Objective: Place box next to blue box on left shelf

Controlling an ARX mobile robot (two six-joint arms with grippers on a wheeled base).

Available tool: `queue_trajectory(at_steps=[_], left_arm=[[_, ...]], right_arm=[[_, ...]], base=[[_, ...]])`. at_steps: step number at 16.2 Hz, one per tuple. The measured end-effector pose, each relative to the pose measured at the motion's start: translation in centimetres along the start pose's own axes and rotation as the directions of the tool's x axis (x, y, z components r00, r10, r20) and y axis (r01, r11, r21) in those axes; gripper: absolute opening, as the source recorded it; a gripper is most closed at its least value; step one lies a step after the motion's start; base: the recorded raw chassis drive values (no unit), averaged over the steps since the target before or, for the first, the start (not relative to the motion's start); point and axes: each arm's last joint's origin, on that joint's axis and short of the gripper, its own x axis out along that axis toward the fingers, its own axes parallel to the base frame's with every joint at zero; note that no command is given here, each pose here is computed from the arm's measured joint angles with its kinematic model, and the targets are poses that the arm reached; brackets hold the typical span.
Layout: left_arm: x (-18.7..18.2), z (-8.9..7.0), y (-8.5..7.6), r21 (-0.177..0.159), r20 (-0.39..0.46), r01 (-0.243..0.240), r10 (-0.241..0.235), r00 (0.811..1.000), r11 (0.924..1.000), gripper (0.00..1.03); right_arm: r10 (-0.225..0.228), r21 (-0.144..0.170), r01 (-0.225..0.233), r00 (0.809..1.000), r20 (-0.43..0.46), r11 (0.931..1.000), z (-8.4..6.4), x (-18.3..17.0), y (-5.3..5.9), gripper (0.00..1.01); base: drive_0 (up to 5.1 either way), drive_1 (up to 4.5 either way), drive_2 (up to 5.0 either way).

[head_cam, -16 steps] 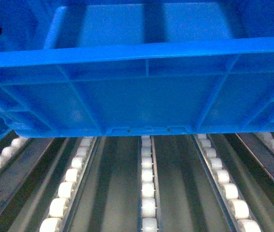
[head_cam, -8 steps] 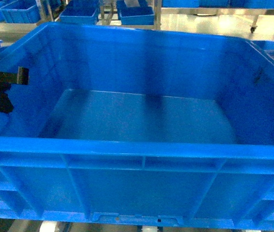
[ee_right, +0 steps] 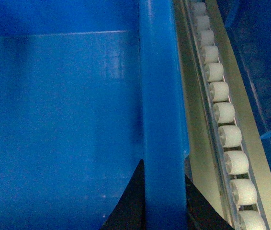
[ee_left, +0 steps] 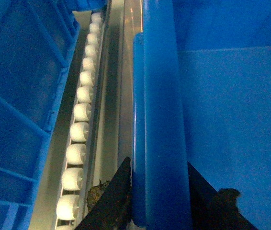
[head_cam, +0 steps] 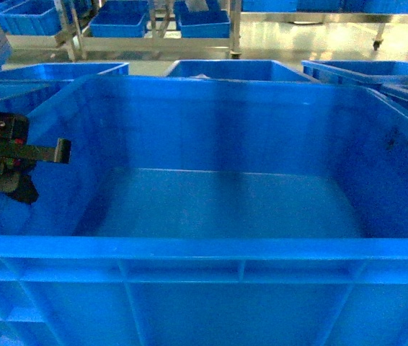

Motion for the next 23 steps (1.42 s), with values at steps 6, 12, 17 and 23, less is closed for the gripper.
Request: queue_trajectory(at_steps=[6,12,17,23], left_arm=[[-3.1,5.4,-0.1,-0.066,0.489,0.073,-0.031,0.872,0.9952,0.87],[-4.8,6.7,0.7,-0.139,0.599,0.031,0.059,0.799,0.9898,0.88],[-6.9,-2.5,3.7,-0.145,0.580,0.011,0.076,0.811,0.9893,0.23],[-8.5,-6.8,4.7,-0.148,0.576,0.005,0.082,0.813,0.9889,0.02]], right_arm=[[0.079,0.011,-0.089,0.933,0.352,0.9960,3.9,-3.5,1.2,0.69],[0.074,0.002,-0.092,0.809,0.583,0.9958,5.4,-5.2,1.3,0.90],[0.066,-0.074,-0.020,0.728,0.683,0.9970,-2.7,-6.6,-2.4,0.24],[0.069,-0.083,-0.017,0.732,0.677,0.9964,-6.8,-7.6,-4.1,0.02]], base=[[0.0,0.00,0.0],[0.0,0.00,0.0],[0.0,0.00,0.0],[0.0,0.00,0.0]])
